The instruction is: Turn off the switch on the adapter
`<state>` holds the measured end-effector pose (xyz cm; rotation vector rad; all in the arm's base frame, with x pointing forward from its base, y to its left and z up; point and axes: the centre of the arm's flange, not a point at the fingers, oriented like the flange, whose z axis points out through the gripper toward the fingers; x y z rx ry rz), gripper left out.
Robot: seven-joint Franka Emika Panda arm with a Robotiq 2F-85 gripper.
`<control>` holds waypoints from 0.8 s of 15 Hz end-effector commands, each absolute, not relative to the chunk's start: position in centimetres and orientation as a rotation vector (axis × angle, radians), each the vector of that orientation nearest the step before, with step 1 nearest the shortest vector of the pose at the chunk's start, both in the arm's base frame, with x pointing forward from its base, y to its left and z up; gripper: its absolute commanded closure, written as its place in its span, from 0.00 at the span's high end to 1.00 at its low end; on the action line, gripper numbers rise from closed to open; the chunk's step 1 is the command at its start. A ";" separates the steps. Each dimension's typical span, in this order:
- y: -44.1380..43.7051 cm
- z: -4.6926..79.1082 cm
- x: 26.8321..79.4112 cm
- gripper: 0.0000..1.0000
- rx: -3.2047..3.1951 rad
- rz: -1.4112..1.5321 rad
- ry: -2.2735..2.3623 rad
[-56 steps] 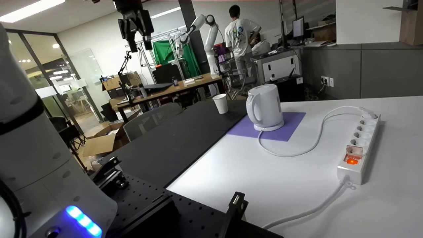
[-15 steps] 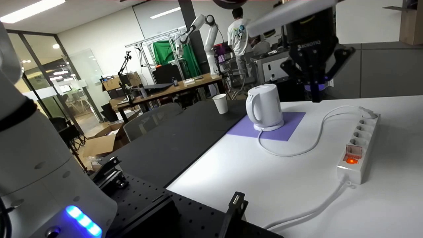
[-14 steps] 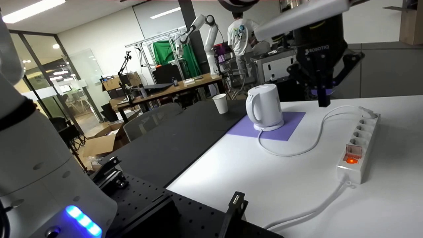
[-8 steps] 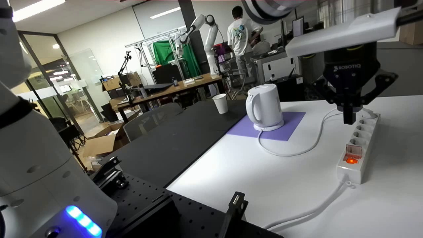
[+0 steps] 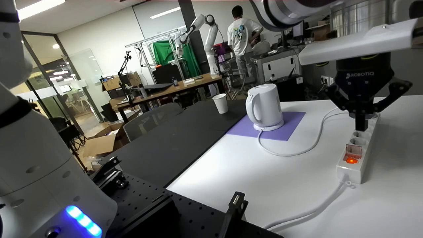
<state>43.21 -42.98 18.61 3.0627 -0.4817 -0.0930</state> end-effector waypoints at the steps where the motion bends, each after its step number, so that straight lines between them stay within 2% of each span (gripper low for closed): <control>1: -43.0 18.6 43.2 0.00 3.063 -0.093 -0.482; 12: -45.1 15.4 47.0 0.00 3.114 -0.027 -0.481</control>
